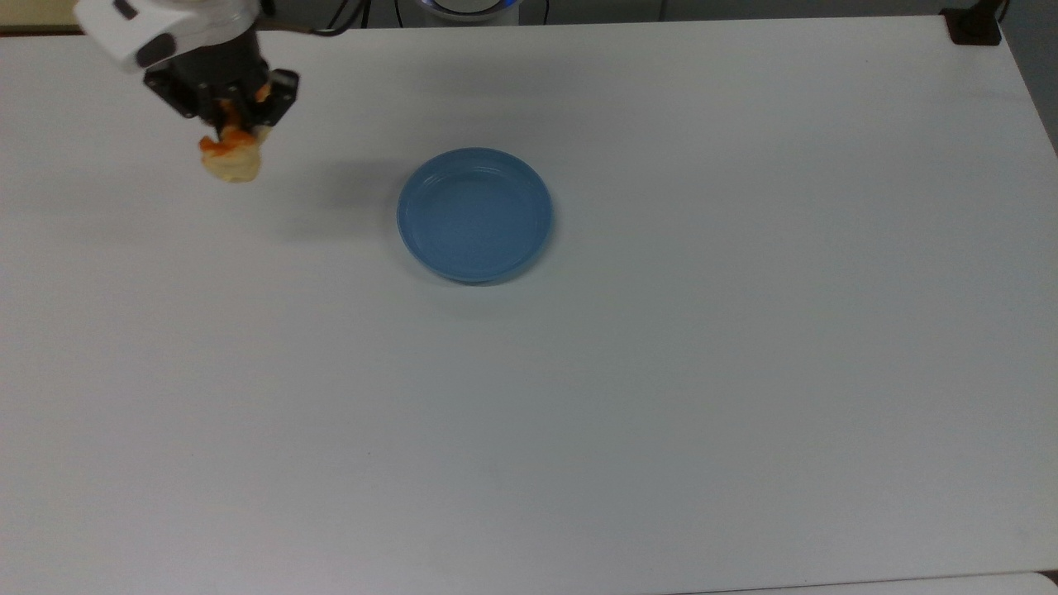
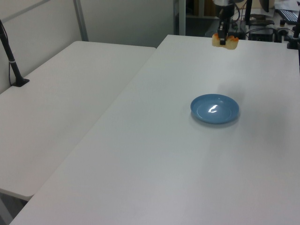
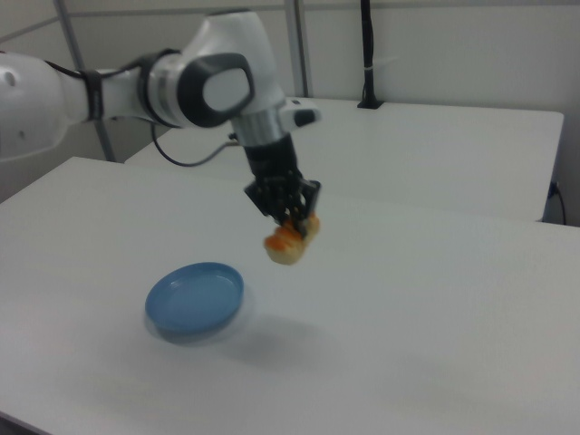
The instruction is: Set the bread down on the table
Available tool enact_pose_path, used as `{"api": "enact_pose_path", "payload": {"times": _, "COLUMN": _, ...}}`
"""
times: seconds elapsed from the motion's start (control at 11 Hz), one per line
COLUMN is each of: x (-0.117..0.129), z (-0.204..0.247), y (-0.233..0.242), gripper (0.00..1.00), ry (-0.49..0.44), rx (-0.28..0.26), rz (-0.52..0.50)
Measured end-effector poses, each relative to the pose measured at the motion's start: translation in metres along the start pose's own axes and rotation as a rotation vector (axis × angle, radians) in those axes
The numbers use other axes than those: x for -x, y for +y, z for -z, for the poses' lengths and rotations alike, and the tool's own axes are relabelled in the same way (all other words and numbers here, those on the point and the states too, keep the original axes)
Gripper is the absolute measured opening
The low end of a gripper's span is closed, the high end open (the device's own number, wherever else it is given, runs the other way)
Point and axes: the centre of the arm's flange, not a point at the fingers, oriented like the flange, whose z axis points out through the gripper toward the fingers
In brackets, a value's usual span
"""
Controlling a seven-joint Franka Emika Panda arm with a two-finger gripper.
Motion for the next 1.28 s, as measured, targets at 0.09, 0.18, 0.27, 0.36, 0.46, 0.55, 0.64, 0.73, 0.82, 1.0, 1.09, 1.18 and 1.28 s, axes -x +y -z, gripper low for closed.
{"api": "enact_pose_path", "payload": {"times": 0.09, "x": -0.004, "z": -0.018, "y": 0.010, "gripper": 0.25, "ry": 0.004, "rx": 0.014, "rz": -0.004}}
{"api": "enact_pose_path", "payload": {"times": 0.18, "x": -0.009, "z": -0.040, "y": 0.007, "gripper": 0.26, "ry": 0.004, "rx": 0.024, "rz": 0.001}}
{"api": "enact_pose_path", "payload": {"times": 0.27, "x": -0.015, "z": -0.069, "y": -0.001, "gripper": 0.29, "ry": -0.005, "rx": 0.028, "rz": 0.012}}
{"api": "enact_pose_path", "payload": {"times": 0.36, "x": -0.020, "z": -0.097, "y": -0.008, "gripper": 0.31, "ry": -0.008, "rx": 0.025, "rz": 0.016}}
{"api": "enact_pose_path", "payload": {"times": 0.46, "x": -0.026, "z": -0.123, "y": -0.014, "gripper": 0.36, "ry": -0.011, "rx": 0.020, "rz": 0.015}}
{"api": "enact_pose_path", "payload": {"times": 0.55, "x": -0.030, "z": -0.145, "y": -0.018, "gripper": 0.50, "ry": -0.019, "rx": 0.026, "rz": 0.018}}
{"api": "enact_pose_path", "payload": {"times": 0.64, "x": -0.032, "z": -0.162, "y": -0.019, "gripper": 0.65, "ry": -0.026, "rx": 0.032, "rz": 0.020}}
{"api": "enact_pose_path", "payload": {"times": 0.73, "x": -0.033, "z": -0.171, "y": -0.019, "gripper": 0.80, "ry": -0.030, "rx": 0.035, "rz": 0.020}}
{"api": "enact_pose_path", "payload": {"times": 0.82, "x": -0.033, "z": -0.171, "y": -0.019, "gripper": 0.93, "ry": -0.029, "rx": 0.036, "rz": 0.019}}
{"api": "enact_pose_path", "payload": {"times": 1.0, "x": -0.036, "z": -0.143, "y": -0.018, "gripper": 1.00, "ry": 0.023, "rx": 0.029, "rz": -0.032}}
{"api": "enact_pose_path", "payload": {"times": 1.09, "x": -0.037, "z": -0.110, "y": -0.021, "gripper": 1.00, "ry": 0.057, "rx": 0.009, "rz": -0.108}}
{"api": "enact_pose_path", "payload": {"times": 1.18, "x": -0.033, "z": -0.065, "y": -0.027, "gripper": 1.00, "ry": 0.067, "rx": -0.023, "rz": -0.170}}
{"api": "enact_pose_path", "payload": {"times": 1.28, "x": -0.024, "z": -0.014, "y": -0.035, "gripper": 1.00, "ry": 0.060, "rx": -0.057, "rz": -0.193}}
